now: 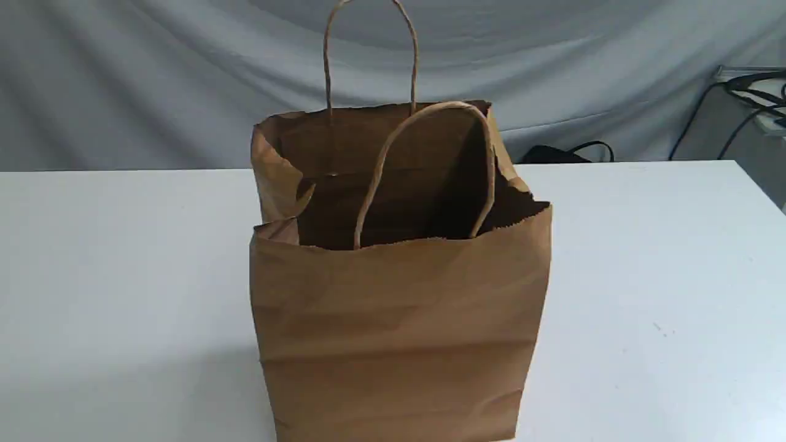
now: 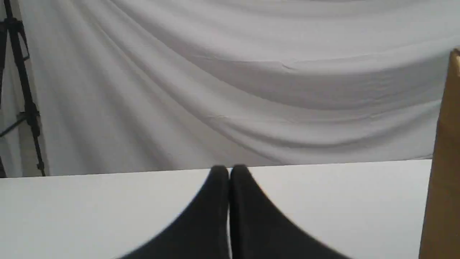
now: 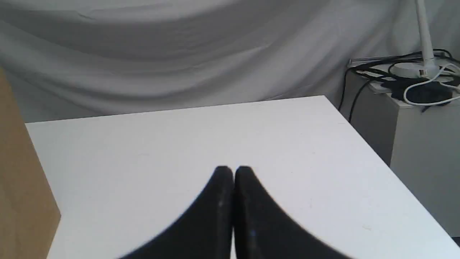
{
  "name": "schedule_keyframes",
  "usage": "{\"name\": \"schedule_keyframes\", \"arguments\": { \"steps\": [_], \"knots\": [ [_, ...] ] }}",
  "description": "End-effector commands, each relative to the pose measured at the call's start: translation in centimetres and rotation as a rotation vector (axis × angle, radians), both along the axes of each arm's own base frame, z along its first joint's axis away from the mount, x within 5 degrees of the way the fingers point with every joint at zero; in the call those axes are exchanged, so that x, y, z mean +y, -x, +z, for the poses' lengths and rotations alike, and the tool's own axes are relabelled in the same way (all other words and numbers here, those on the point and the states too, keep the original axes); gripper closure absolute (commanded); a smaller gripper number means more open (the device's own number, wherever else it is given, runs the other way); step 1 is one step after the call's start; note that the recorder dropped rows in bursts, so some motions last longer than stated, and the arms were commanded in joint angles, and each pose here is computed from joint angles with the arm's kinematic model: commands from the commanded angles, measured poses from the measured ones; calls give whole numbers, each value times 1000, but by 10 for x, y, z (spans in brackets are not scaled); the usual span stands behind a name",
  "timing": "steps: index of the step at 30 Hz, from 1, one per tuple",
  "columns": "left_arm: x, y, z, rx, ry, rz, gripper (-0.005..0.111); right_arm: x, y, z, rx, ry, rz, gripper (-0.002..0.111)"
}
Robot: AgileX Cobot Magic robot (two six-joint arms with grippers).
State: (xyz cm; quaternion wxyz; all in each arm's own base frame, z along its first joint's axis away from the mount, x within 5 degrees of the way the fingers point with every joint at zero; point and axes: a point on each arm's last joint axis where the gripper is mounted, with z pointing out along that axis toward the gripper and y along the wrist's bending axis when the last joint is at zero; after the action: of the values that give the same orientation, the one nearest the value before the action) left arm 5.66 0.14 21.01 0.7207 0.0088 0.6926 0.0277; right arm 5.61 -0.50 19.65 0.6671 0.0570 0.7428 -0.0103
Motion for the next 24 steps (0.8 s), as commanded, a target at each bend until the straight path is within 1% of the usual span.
{"name": "schedule_keyframes", "arguments": {
  "steps": [1, 24],
  "knots": [
    [0, 0, -4, 27, 5, 2, 107, 0, 0, -1, -2, -4, -6, 108],
    [0, 0, -5, 39, 12, 1, 107, 0, 0, -1, -2, -9, -7, 108]
  ]
}}
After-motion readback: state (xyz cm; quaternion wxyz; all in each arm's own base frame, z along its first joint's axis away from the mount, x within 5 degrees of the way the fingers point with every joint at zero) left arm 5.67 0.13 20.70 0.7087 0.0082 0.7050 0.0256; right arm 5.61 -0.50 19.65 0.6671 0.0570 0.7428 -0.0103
